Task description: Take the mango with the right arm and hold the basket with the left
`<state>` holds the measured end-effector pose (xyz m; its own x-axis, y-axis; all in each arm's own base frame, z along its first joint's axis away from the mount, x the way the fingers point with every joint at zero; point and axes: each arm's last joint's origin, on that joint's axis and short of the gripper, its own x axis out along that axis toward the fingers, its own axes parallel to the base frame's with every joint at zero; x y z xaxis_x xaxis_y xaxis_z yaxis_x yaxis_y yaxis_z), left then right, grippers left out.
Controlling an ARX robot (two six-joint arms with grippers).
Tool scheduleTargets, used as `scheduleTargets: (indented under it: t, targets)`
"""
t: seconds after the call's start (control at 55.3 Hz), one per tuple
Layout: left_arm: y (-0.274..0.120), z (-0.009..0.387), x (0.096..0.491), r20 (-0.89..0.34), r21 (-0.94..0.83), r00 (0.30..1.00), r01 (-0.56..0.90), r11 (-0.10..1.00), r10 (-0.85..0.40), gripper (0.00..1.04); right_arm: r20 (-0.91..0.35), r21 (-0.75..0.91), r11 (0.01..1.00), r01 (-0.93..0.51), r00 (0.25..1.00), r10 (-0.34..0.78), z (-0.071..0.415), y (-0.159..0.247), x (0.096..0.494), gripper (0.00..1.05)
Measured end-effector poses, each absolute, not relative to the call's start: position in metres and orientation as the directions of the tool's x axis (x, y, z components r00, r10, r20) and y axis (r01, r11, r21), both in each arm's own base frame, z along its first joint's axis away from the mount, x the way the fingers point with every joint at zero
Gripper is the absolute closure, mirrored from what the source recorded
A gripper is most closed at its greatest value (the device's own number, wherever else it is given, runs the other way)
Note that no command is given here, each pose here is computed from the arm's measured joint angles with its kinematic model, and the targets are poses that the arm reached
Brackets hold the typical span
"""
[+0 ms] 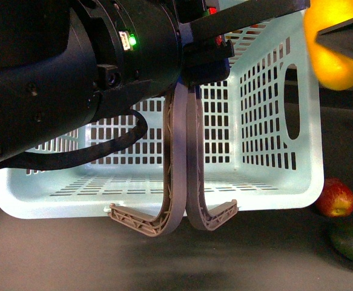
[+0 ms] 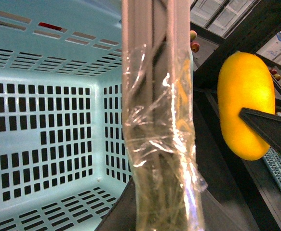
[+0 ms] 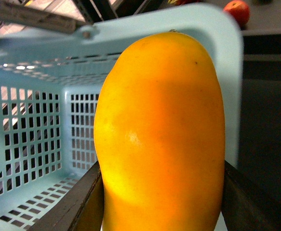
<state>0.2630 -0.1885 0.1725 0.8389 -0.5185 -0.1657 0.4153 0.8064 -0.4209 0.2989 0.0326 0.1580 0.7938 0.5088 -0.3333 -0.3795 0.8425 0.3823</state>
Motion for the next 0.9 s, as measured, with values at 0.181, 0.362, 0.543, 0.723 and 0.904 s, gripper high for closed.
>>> scheduleTargets:
  t: [0.181, 0.362, 0.543, 0.723, 0.904]
  targets:
    - [-0.188, 0.172, 0.263, -0.166, -0.422, 0.839, 0.415, 0.806, -0.519, 0.97, -0.369, 0.402, 0.822, -0.404, 0.75, 0.549, 0.142, 0.059, 0.311, 0.48]
    - [-0.188, 0.172, 0.263, -0.166, -0.422, 0.839, 0.415, 0.806, -0.518, 0.97, -0.392, 0.406, 0.815, -0.413, 0.727, 0.564, 0.131, 0.08, 0.325, 0.48]
    - [-0.188, 0.172, 0.263, -0.166, -0.421, 0.839, 0.415, 0.807, -0.518, 0.97, -0.402, 0.408, 0.812, -0.417, 0.717, 0.57, 0.125, 0.093, 0.337, 0.48]
    - [-0.188, 0.172, 0.263, -0.166, -0.422, 0.839, 0.414, 0.806, -0.518, 0.97, -0.375, 0.416, 0.801, -0.431, 0.721, 0.583, 0.133, 0.095, 0.338, 0.15]
    - [-0.188, 0.171, 0.263, -0.175, -0.427, 0.835, 0.413, 0.805, -0.521, 0.97, -0.304, 0.41, 0.797, -0.444, 0.757, 0.578, 0.163, 0.077, 0.323, 0.08]
